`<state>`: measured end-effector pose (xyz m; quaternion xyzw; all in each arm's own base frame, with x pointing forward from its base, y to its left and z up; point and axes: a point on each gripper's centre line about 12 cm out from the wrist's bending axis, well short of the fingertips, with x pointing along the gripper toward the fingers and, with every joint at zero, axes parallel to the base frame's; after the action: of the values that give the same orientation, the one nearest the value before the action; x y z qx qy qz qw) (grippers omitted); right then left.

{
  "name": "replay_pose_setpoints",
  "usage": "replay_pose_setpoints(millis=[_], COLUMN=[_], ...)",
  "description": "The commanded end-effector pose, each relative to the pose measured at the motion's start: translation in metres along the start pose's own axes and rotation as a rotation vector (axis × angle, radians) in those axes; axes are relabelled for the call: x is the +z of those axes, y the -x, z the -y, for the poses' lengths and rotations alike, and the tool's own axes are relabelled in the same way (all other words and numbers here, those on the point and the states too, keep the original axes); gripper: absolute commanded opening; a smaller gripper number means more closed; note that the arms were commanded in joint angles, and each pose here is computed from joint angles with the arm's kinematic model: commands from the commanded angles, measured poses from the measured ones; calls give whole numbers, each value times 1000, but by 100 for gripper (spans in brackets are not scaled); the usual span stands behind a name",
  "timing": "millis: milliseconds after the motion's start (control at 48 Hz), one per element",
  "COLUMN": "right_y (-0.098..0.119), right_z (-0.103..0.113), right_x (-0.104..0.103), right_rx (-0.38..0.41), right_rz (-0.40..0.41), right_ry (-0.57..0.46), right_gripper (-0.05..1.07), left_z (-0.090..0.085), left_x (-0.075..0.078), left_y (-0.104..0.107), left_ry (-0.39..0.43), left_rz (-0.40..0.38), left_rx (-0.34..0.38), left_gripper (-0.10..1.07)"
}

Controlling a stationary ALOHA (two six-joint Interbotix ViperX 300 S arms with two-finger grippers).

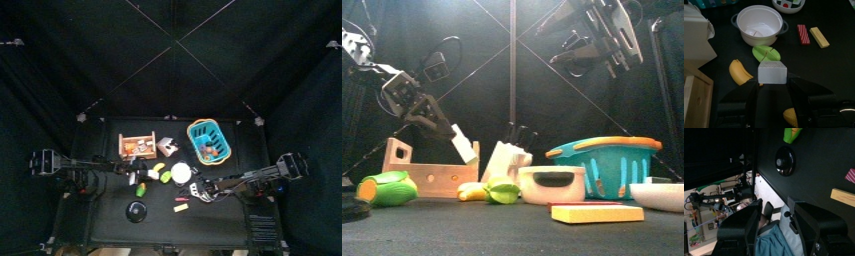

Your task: Place egg near salmon and rice near rice

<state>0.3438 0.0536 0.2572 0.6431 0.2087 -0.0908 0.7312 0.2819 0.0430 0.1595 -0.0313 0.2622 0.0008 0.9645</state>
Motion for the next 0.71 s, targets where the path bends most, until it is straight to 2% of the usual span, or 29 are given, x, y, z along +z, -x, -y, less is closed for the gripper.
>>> replay_pose_setpoints(millis=[0,188,396,521,604,688], right_y=[6,4,22,31,34,36], right_z=[-12,5,5,9,5,-7], right_x=[4,9,7,5,4,6], right_rx=[40,-58,-145,-244,-336,-421], right_rz=[9,49,94,107,81,-7], right_ry=[7,23,-18,-25,-7,72], right_gripper=[81,81,81,81,81,81], left_z=[-1,-2,-4,-5,-5,-4], left_x=[10,9,9,9,9,9], left_y=[-1,0,-1,-1,-1,0], left_ry=[-7,-5,-2,-1,-1,-1], left_rz=[28,25,25,25,25,24], left_rx=[2,5,10,11,11,11], left_gripper=[55,55,55,55,55,55])
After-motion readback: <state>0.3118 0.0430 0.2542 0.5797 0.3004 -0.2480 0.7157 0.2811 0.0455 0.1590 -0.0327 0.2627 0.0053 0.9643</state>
